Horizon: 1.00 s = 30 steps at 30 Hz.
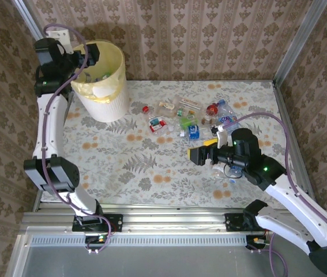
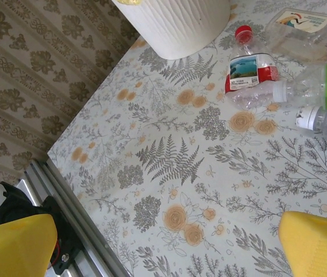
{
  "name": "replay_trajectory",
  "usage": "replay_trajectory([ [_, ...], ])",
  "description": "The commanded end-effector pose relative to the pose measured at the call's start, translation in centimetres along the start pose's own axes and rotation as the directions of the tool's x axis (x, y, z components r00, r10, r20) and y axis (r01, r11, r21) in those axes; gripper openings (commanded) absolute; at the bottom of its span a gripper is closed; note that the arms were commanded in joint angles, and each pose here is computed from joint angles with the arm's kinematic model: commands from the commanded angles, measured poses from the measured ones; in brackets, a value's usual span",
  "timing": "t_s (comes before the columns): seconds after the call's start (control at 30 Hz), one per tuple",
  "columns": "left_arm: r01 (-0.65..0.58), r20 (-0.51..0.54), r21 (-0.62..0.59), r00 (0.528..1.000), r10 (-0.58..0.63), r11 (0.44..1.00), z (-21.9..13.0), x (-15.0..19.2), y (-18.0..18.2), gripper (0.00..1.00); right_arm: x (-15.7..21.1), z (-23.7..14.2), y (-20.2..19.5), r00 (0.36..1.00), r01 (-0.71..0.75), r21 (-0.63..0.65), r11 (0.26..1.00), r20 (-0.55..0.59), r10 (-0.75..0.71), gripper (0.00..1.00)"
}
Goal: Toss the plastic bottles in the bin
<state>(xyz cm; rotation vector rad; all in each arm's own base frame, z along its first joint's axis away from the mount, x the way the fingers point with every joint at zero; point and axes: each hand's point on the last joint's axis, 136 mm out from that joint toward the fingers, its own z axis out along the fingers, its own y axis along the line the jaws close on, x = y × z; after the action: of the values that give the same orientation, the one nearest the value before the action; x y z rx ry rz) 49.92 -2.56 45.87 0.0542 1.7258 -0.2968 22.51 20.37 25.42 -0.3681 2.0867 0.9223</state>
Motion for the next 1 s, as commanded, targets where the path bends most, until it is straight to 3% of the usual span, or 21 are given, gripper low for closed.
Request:
replay_trajectory([
  [0.0, -0.021, 0.195, 0.053, 0.981, 0.011, 0.998, -8.4, -8.0, -3.8, 1.00, 0.6, 0.0, -0.9, 1.000, -0.007, 0.037, 0.999, -0.009, 0.008, 1.00],
  [0.2, -0.034, 0.257, 0.115, 0.967, 0.004, 0.993, -14.2, -9.3, -6.4, 1.00, 1.0, 0.9, -2.1, 0.997, -0.052, 0.086, 0.995, -0.043, 0.056, 1.00],
  [0.5, -0.059, 0.297, 0.210, 0.955, -0.006, 0.976, -20.1, -8.2, -9.5, 1.00, 0.6, 1.3, -3.7, 0.989, -0.138, 0.131, 0.982, -0.042, 0.144, 1.00],
  [0.97, -0.067, 0.272, 0.316, 0.962, -0.023, 0.946, -22.0, -5.4, -11.7, 1.00, 0.9, 1.0, -7.3, 0.981, -0.158, 0.261, 0.952, -0.072, 0.183, 1.00],
])
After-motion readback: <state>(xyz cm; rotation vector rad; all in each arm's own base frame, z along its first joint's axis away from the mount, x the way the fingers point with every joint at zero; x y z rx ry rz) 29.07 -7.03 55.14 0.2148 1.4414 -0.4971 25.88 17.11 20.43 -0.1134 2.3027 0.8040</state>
